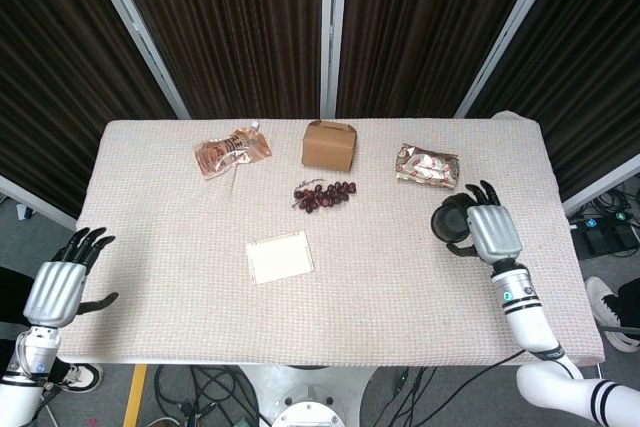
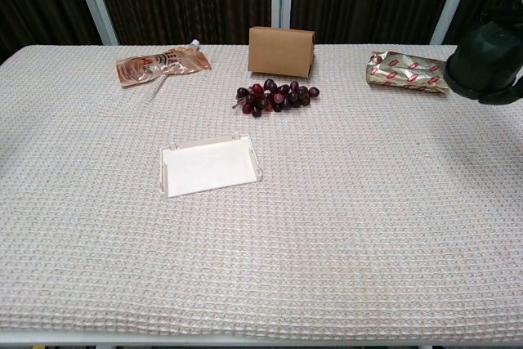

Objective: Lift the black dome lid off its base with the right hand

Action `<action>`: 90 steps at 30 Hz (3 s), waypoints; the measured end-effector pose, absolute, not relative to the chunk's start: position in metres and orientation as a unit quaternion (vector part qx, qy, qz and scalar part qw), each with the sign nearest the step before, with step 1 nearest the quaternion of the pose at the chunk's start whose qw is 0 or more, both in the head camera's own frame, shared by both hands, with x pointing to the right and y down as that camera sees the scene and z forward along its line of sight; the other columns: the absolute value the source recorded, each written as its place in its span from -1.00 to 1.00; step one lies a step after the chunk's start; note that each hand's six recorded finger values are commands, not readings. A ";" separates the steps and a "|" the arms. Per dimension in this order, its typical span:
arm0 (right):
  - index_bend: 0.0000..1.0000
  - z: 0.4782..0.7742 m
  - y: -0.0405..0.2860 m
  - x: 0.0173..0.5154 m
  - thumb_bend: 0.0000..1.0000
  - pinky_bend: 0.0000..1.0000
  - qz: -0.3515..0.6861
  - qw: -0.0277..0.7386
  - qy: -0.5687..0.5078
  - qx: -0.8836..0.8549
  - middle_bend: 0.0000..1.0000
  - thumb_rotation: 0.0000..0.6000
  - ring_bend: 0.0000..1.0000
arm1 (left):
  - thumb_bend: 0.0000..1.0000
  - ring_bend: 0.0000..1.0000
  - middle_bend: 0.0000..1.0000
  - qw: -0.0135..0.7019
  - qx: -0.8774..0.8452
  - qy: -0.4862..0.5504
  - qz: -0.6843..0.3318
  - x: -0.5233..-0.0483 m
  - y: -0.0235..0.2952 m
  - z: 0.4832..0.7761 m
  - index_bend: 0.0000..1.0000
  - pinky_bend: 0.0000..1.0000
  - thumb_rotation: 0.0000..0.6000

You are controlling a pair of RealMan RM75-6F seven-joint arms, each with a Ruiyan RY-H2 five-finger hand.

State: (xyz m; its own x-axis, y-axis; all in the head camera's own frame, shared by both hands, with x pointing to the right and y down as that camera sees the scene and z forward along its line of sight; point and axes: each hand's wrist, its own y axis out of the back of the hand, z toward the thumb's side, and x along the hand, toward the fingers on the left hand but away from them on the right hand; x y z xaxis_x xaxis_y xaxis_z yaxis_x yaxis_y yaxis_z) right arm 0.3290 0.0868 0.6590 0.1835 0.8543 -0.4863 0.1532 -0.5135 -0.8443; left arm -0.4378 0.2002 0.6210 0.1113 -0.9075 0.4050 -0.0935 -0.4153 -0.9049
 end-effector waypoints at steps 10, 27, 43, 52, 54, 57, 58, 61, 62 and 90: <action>-0.20 0.695 0.127 0.216 -0.75 -1.00 0.454 0.302 -0.327 -0.772 -0.09 1.00 -0.79 | -0.95 -0.85 -0.79 0.366 -0.646 0.381 -0.551 -0.439 0.202 0.628 -0.67 -0.39 1.00; -0.19 0.693 0.122 0.278 -0.75 -1.00 0.504 0.321 -0.298 -0.745 -0.10 1.00 -0.79 | -0.95 -0.85 -0.79 0.371 -0.641 0.387 -0.549 -0.440 0.201 0.624 -0.67 -0.39 1.00; -0.20 0.701 0.135 0.331 -0.75 -1.00 0.547 0.320 -0.320 -0.704 -0.10 1.00 -0.79 | -0.95 -0.85 -0.79 0.374 -0.644 0.385 -0.545 -0.438 0.202 0.626 -0.67 -0.39 1.00; -0.22 0.718 0.147 0.326 -0.75 -1.00 0.545 0.302 -0.315 -0.716 -0.10 1.00 -0.79 | -0.95 -0.85 -0.79 0.372 -0.642 0.387 -0.548 -0.441 0.203 0.625 -0.67 -0.39 1.00; -0.23 0.720 0.148 0.328 -0.75 -1.00 0.547 0.294 -0.316 -0.717 -0.10 1.00 -0.79 | -0.95 -0.85 -0.79 0.372 -0.642 0.387 -0.548 -0.441 0.203 0.625 -0.67 -0.39 1.00; -0.27 0.725 0.148 0.332 -0.76 -1.00 0.554 0.290 -0.314 -0.715 -0.12 1.00 -0.79 | -0.95 -0.85 -0.79 0.373 -0.641 0.386 -0.548 -0.440 0.203 0.625 -0.67 -0.39 1.00; -0.28 0.727 0.149 0.334 -0.76 -1.00 0.556 0.287 -0.313 -0.714 -0.13 1.00 -0.79 | -0.95 -0.85 -0.79 0.373 -0.641 0.386 -0.548 -0.440 0.203 0.625 -0.67 -0.39 1.00; -0.28 0.733 0.150 0.337 -0.77 -1.00 0.562 0.282 -0.311 -0.713 -0.14 1.00 -0.80 | -0.95 -0.85 -0.79 0.373 -0.640 0.386 -0.549 -0.441 0.204 0.624 -0.67 -0.39 1.00; -0.28 0.734 0.151 0.337 -0.77 -1.00 0.563 0.280 -0.311 -0.713 -0.14 1.00 -0.80 | -0.95 -0.85 -0.79 0.373 -0.640 0.386 -0.550 -0.441 0.204 0.624 -0.67 -0.39 1.00; -0.77 0.723 0.149 0.339 -1.00 -1.00 0.562 0.284 -0.304 -0.715 -0.55 1.00 -1.00 | -0.95 -0.85 -0.79 0.374 -0.640 0.390 -0.546 -0.441 0.202 0.621 -0.67 -0.39 1.00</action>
State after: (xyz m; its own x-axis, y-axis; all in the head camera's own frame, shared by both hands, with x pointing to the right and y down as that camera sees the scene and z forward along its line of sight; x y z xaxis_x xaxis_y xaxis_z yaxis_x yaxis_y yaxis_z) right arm 0.3393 0.1486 0.7228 0.1832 0.7542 -0.6306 0.1145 -0.6535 -0.7482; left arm -0.4412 0.2021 0.6211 0.0992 -0.9077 0.4078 -0.0896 -0.4163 -0.9048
